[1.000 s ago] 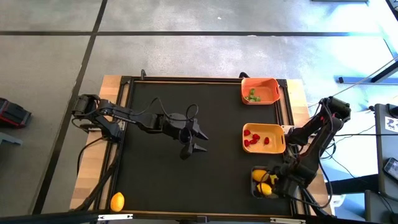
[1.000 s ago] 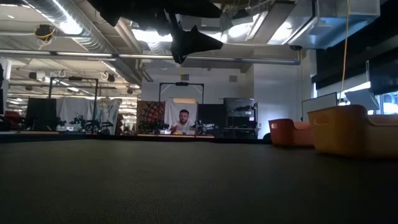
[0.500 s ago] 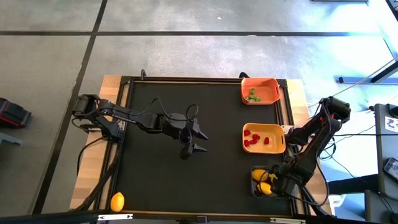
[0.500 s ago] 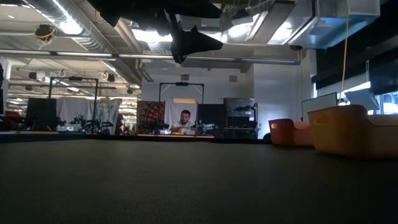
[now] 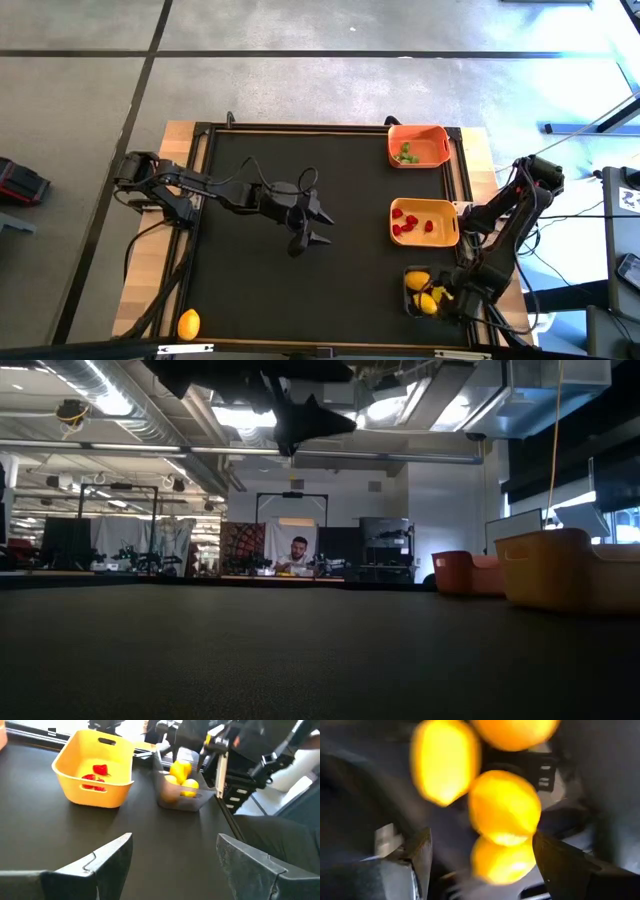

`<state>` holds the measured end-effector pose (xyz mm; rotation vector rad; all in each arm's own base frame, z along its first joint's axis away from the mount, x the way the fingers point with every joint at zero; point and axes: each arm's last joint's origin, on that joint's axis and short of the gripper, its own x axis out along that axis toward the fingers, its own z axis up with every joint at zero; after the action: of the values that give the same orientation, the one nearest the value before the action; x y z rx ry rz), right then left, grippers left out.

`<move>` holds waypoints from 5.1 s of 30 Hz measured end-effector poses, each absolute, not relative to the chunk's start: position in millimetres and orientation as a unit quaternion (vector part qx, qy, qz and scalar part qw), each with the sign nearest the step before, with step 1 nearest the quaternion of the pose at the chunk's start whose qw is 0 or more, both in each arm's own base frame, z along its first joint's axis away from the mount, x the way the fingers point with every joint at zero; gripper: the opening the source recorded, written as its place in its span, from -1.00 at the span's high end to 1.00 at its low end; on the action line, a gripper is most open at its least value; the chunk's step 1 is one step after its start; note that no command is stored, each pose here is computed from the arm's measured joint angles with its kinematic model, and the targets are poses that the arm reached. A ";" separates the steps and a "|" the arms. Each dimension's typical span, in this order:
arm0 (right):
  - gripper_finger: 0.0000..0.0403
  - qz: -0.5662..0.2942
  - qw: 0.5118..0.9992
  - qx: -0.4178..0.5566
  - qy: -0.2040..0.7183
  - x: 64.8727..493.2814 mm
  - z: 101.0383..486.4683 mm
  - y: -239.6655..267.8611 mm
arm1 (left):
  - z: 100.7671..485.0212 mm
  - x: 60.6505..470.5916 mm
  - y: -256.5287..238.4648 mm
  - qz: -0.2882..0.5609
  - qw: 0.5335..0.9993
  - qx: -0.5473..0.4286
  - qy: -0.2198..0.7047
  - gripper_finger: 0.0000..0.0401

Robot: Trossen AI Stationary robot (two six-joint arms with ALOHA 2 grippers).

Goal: Sort produce into baskets
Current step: Put the top yellow lemon into the black bin, then put the yellow lemon into the black bin

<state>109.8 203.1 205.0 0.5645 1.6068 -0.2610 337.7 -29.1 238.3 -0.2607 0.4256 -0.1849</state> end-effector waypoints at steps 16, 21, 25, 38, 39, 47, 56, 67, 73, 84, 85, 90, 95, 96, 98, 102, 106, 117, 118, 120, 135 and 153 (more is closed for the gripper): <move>-0.31 -0.087 0.884 0.160 0.430 138.2 272.0 214.1 | 252.3 311.5 -65.4 -0.125 0.928 -0.130 0.325 -0.41; -0.31 -0.112 0.915 0.124 0.368 143.7 273.5 210.2 | 245.9 296.1 -82.4 -0.120 0.887 -0.146 0.421 -0.41; -0.31 -0.118 0.922 0.110 0.351 144.9 274.3 209.0 | 238.6 282.7 -94.1 -0.104 0.853 -0.162 0.485 -0.41; -0.31 -0.119 0.932 0.108 0.324 148.1 276.5 210.3 | 222.1 229.2 -124.1 -0.025 0.710 -0.187 0.679 -0.41; -0.31 -0.118 0.932 0.110 0.324 148.2 276.6 210.7 | 221.8 225.8 -125.7 -0.017 0.698 -0.193 0.690 -0.41; -0.31 -0.106 0.926 0.118 0.341 148.0 276.0 212.1 | 222.0 206.9 -146.5 0.010 0.628 -0.251 0.737 -0.41; -0.31 -0.104 0.925 0.110 0.347 147.5 275.4 211.7 | 213.3 186.4 -177.1 0.078 0.542 -0.297 0.782 -0.41; -0.31 -0.101 0.926 0.101 0.348 147.5 275.3 211.6 | 176.5 176.6 -220.2 0.175 0.378 -0.349 0.840 -0.41; -0.31 -0.094 0.928 0.082 0.350 147.4 275.2 211.4 | 160.0 183.6 -232.3 0.186 0.372 -0.369 0.831 -0.41; -0.31 -0.093 0.928 0.082 0.351 147.5 275.3 211.7 | 143.1 167.0 -240.7 0.222 0.350 -0.339 0.845 -0.41; -0.31 -0.092 0.928 0.082 0.350 147.6 275.4 211.8 | 139.0 165.5 -241.6 0.223 0.345 -0.336 0.848 -0.41; -0.31 -0.092 0.928 0.084 0.351 147.7 275.4 212.0 | 126.2 161.8 -247.1 0.196 0.325 -0.336 0.862 -0.41; -0.31 -0.090 0.927 0.085 0.353 147.6 275.3 212.1 | 124.0 159.0 -245.9 0.188 0.330 -0.327 0.865 -0.36; -0.31 -0.090 0.927 0.085 0.353 147.6 275.3 212.1 | 123.9 158.5 -246.1 0.185 0.333 -0.324 0.866 -0.33; -0.31 -0.090 0.927 0.085 0.353 147.5 275.3 212.1 | 123.9 158.2 -246.1 0.183 0.334 -0.323 0.866 -0.24; -0.31 -0.090 0.927 0.085 0.353 147.5 275.3 212.0 | 123.7 158.4 -245.5 0.164 0.343 -0.314 0.870 -0.08; -0.31 -0.090 0.927 0.086 0.353 147.5 275.3 212.1 | 123.2 161.1 -243.1 0.150 0.347 -0.312 0.872 -0.02; -0.31 -0.087 0.926 0.083 0.358 147.4 275.1 212.2 | 147.1 174.6 -224.8 0.116 0.405 -0.324 0.847 -0.02; -0.31 -0.087 0.926 0.082 0.358 147.4 275.1 212.2 | 152.0 176.8 -222.1 0.109 0.416 -0.331 0.840 -0.02; -0.31 -0.087 0.926 0.082 0.358 147.3 275.0 212.1 | 162.2 181.1 -215.9 0.099 0.440 -0.343 0.824 -0.02; -0.31 -0.083 0.920 0.098 0.370 146.9 274.5 212.8 | 233.0 223.2 -149.5 0.041 0.764 -0.336 0.549 -0.02; -0.66 -0.095 0.950 0.098 0.281 204.7 287.7 195.3 | 278.1 281.5 -120.4 -0.041 0.965 -0.142 0.217 -0.02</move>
<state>204.7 195.3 287.7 0.1998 0.5717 -0.1933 281.5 -120.4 278.1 -0.2878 0.4390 -0.0833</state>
